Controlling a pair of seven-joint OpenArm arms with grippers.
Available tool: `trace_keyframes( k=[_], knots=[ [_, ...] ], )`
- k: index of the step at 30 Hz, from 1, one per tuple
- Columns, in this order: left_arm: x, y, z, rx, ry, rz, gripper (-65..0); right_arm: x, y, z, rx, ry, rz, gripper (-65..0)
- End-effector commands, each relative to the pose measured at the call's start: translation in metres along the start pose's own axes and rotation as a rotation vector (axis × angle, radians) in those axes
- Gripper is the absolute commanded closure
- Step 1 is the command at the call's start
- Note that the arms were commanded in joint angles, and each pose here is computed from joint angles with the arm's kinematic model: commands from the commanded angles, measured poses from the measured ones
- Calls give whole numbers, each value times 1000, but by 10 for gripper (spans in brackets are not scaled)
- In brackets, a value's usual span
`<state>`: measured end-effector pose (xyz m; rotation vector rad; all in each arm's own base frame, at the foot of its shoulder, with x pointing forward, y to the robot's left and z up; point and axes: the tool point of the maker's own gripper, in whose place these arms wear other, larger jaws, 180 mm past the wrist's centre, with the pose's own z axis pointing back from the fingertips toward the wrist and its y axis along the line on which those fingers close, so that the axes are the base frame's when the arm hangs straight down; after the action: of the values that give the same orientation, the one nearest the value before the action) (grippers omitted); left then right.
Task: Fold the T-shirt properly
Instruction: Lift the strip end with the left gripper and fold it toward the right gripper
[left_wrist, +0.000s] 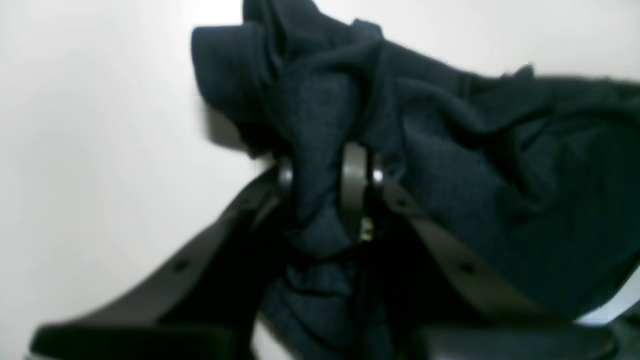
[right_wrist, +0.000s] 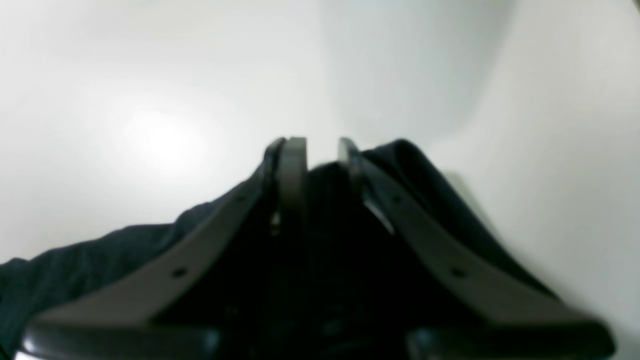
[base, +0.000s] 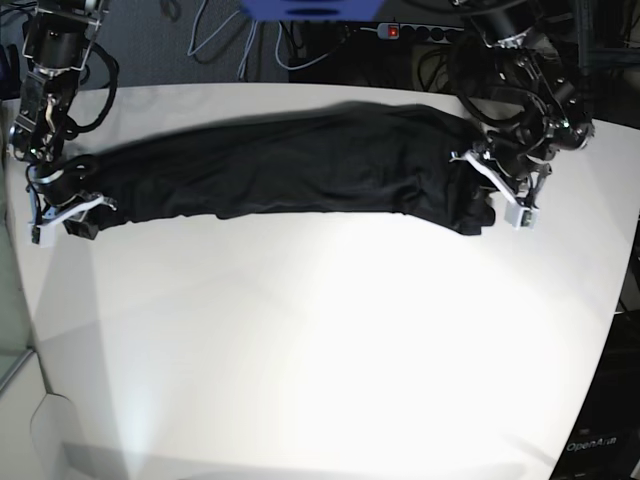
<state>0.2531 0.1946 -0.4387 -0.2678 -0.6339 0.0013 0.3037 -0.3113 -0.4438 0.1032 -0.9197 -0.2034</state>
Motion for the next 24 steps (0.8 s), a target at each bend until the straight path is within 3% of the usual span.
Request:
trace_keyframes(
  k=[1, 9, 16, 24],
  knots=[
    [-28, 12, 7, 67, 142, -35, 0, -58, -1, 7, -11, 242, 44, -92],
    [24, 1, 33, 126, 9, -169, 0, -58, -1, 7, -11, 242, 44, -92],
    [47, -8, 49, 156, -26, -204, 0, -59, -1, 7, -11, 244, 44, -92],
    [57, -54, 33, 71, -30, -304, 0, -59, -1, 7, -11, 244, 44, -91]
  ],
)
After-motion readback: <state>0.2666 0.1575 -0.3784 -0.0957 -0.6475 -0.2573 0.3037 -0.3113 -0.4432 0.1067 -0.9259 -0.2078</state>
